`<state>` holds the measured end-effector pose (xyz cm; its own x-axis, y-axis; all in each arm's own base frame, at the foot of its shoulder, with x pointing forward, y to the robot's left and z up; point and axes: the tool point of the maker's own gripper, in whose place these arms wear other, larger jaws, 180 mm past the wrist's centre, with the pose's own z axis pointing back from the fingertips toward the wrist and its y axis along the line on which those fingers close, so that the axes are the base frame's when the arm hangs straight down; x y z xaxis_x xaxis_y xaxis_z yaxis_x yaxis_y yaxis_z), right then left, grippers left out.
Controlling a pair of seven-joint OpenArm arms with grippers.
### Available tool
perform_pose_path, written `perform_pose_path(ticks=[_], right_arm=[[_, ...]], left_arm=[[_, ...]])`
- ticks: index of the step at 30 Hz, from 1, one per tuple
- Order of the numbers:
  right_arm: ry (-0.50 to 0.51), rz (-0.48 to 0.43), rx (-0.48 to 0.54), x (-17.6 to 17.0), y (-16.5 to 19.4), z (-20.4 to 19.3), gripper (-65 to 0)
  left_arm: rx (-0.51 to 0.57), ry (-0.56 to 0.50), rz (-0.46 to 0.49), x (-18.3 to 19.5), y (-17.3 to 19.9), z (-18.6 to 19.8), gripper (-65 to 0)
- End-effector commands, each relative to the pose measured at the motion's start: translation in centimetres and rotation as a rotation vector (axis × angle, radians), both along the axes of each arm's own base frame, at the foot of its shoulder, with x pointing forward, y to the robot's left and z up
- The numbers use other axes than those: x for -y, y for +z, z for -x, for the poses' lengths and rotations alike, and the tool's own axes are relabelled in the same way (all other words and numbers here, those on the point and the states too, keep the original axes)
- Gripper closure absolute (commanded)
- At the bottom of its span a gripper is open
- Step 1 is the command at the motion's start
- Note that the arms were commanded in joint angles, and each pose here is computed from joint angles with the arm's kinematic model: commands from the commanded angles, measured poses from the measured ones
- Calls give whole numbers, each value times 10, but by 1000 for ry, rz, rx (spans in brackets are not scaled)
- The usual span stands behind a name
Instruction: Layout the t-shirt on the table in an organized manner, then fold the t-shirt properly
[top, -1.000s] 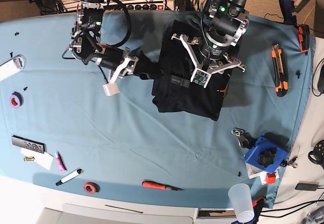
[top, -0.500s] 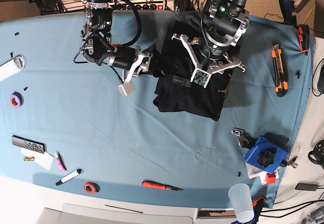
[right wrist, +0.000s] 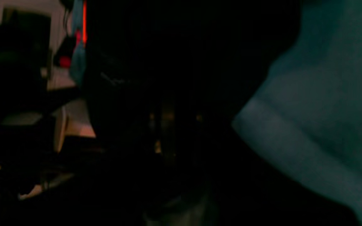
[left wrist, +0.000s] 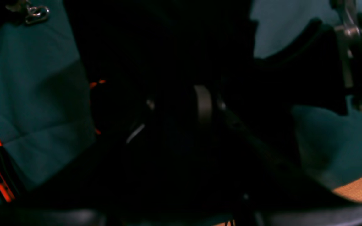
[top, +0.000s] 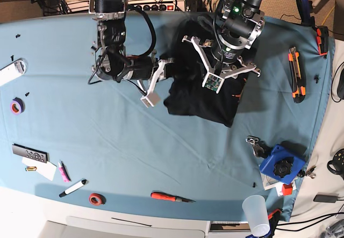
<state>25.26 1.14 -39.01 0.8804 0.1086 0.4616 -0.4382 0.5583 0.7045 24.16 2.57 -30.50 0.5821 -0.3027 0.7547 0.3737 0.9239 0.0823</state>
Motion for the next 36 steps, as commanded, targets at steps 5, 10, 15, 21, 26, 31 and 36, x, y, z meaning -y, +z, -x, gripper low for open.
perform_pose_path(ticks=[5,10,15,21,26,31,36], right_arm=[[13,8,62,30,14,-14,0],[37,-88,160,70,46,-20,0],[35,-71,216,119,73,-31,0],[49,353,260,197,60,-57,0],[48,693,263,248,47,-74,0],[80,906,387,261,51,-105,0],[247,1014,601,225,53,-135,0]], left_arm=[[44,2,15,1,11,-5,-173],[74,-1,27,3,15,-8,-173],[74,-1,27,3,15,-8,-173],[74,-1,27,3,15,-8,-173],[74,0,27,3,15,-8,-173],[75,-1,28,3,15,-8,-173],[77,-1,28,3,16,-8,-173]])
